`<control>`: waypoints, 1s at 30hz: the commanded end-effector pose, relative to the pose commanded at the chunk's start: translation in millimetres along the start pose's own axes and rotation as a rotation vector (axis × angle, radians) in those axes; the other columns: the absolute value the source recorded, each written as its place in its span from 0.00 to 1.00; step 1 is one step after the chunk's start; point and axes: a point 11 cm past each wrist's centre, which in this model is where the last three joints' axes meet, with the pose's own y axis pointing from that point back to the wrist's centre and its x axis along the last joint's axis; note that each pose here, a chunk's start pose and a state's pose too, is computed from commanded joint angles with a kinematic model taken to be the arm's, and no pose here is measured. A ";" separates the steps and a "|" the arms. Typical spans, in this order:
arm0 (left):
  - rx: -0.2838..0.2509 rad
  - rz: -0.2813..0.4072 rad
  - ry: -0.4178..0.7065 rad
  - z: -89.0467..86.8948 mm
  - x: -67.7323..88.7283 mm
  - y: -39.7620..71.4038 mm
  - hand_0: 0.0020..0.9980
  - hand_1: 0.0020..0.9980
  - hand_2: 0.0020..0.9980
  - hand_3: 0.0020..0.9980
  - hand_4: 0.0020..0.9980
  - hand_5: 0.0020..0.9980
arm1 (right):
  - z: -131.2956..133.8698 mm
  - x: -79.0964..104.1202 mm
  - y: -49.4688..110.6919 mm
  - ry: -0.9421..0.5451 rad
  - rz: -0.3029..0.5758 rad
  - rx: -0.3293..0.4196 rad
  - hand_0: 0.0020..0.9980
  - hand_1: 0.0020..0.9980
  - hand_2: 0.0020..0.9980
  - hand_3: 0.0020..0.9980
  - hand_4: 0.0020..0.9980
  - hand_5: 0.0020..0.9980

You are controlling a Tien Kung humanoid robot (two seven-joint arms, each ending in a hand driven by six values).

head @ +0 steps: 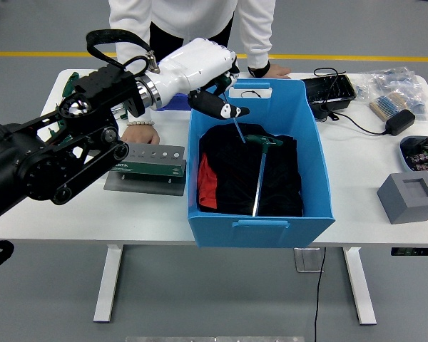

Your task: Lift tool from toolbox,place it in box,lift tool from toolbox,place it in box

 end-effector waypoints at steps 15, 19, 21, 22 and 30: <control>-0.041 -0.175 0.092 14.3 -72.0 -12.3 0.25 0.16 0.25 0.37 0.95 0.59 | -7.3 2.3 0.8 0.011 0.004 0.010 0.68 0.66 0.73 0.56 0.79 0.67; -0.021 -0.211 0.084 10.0 -77.9 -11.0 0.33 0.40 0.53 0.56 1.00 0.62 | -5.7 3.5 0.5 0.014 0.006 0.007 0.68 0.66 0.73 0.57 0.79 0.67; -0.006 -0.222 0.078 5.0 -79.8 -9.4 0.33 0.40 0.53 0.56 1.00 0.62 | -4.9 4.1 0.4 0.016 0.008 0.005 0.68 0.66 0.73 0.57 0.79 0.67; -0.001 -0.223 0.074 2.7 -80.2 -8.5 0.45 0.53 0.68 0.75 1.00 0.64 | -4.7 4.4 0.3 0.017 0.008 0.005 0.68 0.66 0.73 0.56 0.79 0.67; 0.062 -0.270 0.042 -13.4 -82.9 -2.5 0.53 0.67 0.88 0.85 1.00 0.66 | -1.7 5.8 -0.1 0.013 0.012 -0.001 0.68 0.66 0.73 0.56 0.79 0.67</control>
